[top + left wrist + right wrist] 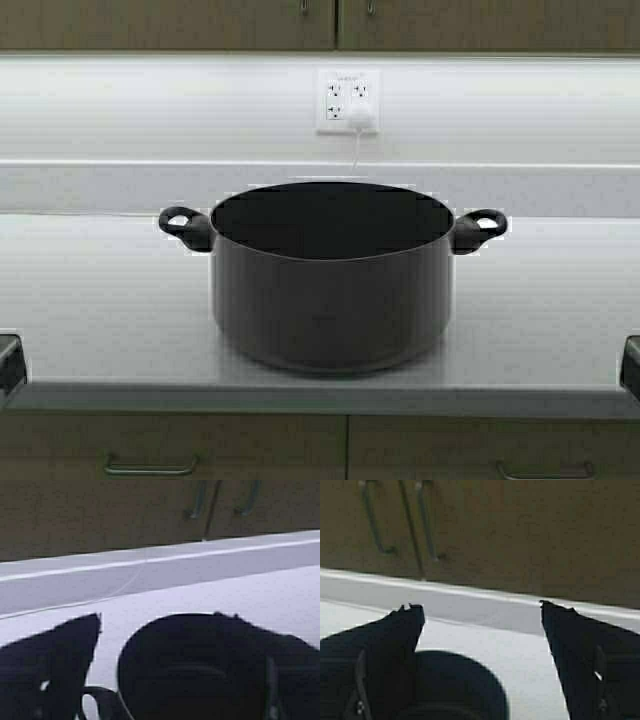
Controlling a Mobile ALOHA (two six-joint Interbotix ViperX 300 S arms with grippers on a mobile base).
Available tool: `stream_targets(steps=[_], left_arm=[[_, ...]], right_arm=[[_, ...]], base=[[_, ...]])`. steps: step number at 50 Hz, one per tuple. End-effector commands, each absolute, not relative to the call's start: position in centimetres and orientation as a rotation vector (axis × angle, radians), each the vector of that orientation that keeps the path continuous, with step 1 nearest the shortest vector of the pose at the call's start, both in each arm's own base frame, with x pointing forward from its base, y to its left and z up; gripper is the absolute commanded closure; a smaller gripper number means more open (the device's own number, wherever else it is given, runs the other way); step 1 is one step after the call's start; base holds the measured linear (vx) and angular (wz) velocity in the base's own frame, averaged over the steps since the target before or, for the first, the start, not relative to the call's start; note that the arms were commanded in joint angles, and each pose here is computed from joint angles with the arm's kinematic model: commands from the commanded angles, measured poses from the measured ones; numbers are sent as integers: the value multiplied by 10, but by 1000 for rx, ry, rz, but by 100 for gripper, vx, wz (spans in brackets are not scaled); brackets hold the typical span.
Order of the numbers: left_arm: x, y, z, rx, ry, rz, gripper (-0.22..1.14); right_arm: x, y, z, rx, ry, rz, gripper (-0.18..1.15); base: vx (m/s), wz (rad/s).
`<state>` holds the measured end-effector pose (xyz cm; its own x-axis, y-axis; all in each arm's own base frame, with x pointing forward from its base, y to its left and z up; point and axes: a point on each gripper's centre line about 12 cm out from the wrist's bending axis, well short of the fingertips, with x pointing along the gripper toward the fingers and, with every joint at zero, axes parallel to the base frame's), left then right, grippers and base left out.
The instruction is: Open the cabinet, put the pot inside, then close it
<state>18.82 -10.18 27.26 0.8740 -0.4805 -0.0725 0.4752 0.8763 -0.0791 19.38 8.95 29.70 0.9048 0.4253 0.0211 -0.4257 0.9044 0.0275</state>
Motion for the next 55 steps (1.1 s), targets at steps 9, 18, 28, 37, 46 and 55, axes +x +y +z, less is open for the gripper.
stream_targets(steps=[9,18,28,37,46,55], left_arm=[[233,-185,277,-55,60,-687,-10],[278,-222,272,-55,16,-675,-10],[320,-240,275,-142,-73,-510,-10],[348,-254,277,-113,-185,-318,-10],[374,-269,268,-128,-206,-254,-10],[391,-277,264,-147,-231,-221,-10]], right_arm=[[236,156,317,54,-55,592,-5],[276,178,334,99,-125,559,-5],[329,204,331,53,-125,452,-5],[361,223,316,119,-150,232,-5],[383,235,303,116,-126,92,-5],[397,241,308,118,-147,82,-5]], base=[[3,0],[1,0],[0,0],[0,0],[0,0],[0,0]])
